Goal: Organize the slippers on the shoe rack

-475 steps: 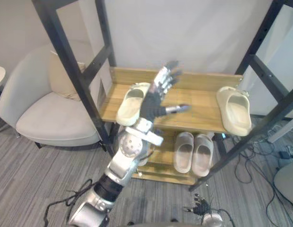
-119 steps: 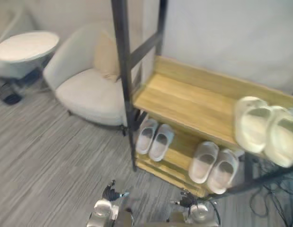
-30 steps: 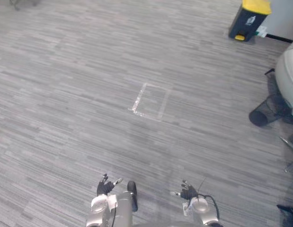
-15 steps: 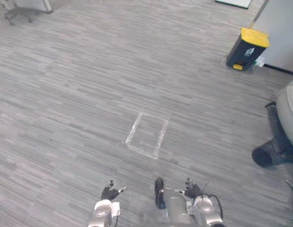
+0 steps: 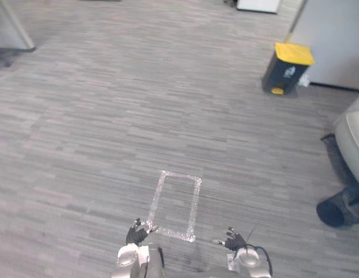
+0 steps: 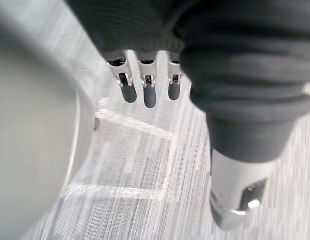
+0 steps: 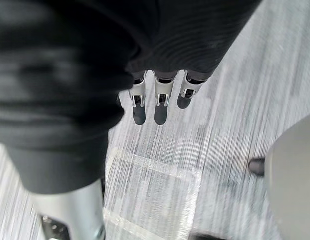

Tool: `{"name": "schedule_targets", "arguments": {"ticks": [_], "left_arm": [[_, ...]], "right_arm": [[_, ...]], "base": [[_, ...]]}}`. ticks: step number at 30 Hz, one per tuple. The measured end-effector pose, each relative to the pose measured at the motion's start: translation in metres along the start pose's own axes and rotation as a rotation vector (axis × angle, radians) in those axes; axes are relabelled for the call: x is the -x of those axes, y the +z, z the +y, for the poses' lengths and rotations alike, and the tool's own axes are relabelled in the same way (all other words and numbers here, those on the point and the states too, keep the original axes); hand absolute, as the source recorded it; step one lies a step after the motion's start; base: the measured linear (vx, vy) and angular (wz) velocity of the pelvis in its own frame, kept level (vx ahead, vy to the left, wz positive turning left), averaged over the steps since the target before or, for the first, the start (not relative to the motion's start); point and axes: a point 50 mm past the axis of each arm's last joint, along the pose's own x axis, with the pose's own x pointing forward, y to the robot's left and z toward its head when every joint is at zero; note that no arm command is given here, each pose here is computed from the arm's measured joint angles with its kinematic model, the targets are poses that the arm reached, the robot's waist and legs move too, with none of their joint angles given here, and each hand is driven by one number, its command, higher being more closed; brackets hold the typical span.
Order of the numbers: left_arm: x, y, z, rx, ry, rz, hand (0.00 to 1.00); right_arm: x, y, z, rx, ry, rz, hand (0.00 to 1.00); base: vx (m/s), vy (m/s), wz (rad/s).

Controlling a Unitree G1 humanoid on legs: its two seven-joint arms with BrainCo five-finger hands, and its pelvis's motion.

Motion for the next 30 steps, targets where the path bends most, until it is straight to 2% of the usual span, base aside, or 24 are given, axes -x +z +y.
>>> {"name": "schedule_targets", "arguments": {"ticks": [6, 14, 18, 22, 30], "left_arm": [[-0.001, -0.009, 0.013, -0.078, 0.012, 0.049, 0.00], [0.001, -0.017, 0.019, -0.129, 0.018, 0.085, 0.00], [0.001, -0.020, 0.001, -0.113, -0.023, 0.101, 0.00], [0.003, -0.019, -0.002, -0.078, -0.021, 0.087, 0.00], [0.003, -0.013, -0.009, -0.040, -0.025, 0.051, 0.00]], "right_arm": [[-0.001, 0.004, 0.001, -0.011, 0.002, -0.010, 0.00], [-0.002, 0.008, 0.004, 0.010, 0.015, -0.023, 0.00], [-0.004, 0.011, -0.013, 0.006, -0.031, -0.029, 0.00], [0.000, 0.007, -0.010, 0.002, -0.029, -0.038, 0.00], [-0.001, 0.010, -0.003, -0.011, -0.018, -0.036, 0.00]], "base": [[0.45, 0.263, -0.37], [0.40, 0.028, -0.30], [0.45, -0.056, -0.31], [0.38, 0.010, -0.52], [0.20, 0.213, -1.56]]}}
